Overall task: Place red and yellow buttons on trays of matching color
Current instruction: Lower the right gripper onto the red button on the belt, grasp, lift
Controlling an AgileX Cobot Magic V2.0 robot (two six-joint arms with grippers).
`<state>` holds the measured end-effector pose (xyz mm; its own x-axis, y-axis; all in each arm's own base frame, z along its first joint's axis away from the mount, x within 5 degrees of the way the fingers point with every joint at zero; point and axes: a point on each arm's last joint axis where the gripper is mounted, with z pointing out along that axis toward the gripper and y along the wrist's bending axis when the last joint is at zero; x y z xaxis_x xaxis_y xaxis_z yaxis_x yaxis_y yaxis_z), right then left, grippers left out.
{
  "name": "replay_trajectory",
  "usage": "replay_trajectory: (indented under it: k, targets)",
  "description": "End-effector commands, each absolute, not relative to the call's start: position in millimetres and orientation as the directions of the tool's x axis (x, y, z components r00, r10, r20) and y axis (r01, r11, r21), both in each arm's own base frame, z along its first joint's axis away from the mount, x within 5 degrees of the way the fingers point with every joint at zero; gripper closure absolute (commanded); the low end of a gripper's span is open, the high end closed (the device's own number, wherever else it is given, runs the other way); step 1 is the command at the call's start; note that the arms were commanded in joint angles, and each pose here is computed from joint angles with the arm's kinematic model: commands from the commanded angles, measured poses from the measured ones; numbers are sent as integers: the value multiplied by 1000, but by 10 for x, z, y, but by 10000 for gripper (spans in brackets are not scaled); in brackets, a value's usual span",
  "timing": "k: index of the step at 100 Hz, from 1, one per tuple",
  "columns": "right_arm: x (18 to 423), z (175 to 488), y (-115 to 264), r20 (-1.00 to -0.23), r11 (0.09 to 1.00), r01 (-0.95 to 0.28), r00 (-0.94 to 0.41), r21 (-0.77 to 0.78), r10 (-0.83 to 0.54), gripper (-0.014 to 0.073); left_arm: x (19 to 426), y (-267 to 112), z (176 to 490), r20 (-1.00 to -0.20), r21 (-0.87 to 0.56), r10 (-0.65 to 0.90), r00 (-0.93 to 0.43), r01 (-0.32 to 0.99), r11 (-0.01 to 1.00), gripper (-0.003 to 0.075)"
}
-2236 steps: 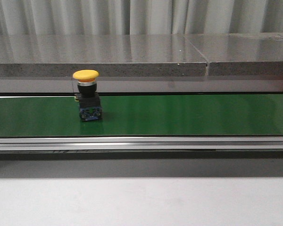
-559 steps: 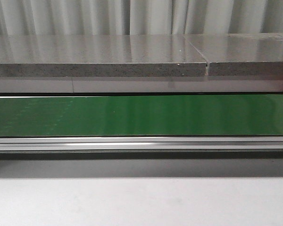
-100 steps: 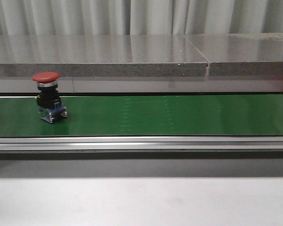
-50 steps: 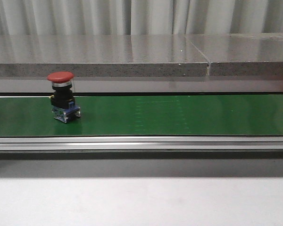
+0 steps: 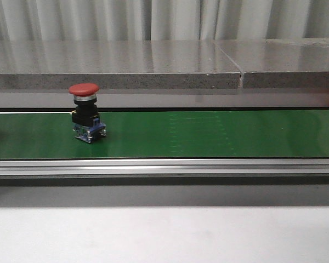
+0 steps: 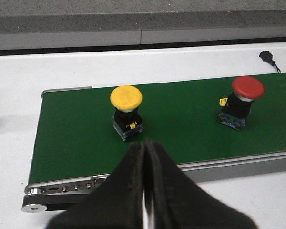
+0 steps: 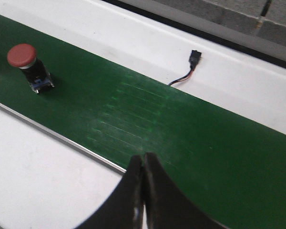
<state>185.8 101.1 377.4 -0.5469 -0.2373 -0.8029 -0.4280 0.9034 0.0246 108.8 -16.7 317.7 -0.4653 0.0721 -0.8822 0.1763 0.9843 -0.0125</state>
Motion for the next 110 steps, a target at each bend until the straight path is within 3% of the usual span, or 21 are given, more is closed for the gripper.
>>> replay_trajectory:
  k: [1,7,26,33,79,110]
  targets:
    - [1979,3961,1169,-844,882,-471,-479,17,-240,648,1107,-174,3318,-920,-16,55,-388,176,984,741]
    - [2058,3965,1291,-833,865,-502,-478,-2,-279,594,1107,-174,3318,-920,-16,55,-388,176,984,741]
    - [2235,3971,1722,-806,811,-585,-477,-7,-352,204,1107,-174,3318,-920,-16,55,-388,176,984,741]
    - [2287,3956,1866,-785,796,-605,-495,3,-374,127,1107,-174,3318,-920,-16,55,-388,176,984,741]
    - [2742,3704,2438,-646,715,-699,-540,-12,-539,118,1107,-174,3318,-920,-16,55,-388,176,984,741]
    - [3163,3419,2449,-582,730,-681,-617,58,-530,118,1107,-174,3318,-920,-16,55,-388,176,984,741]
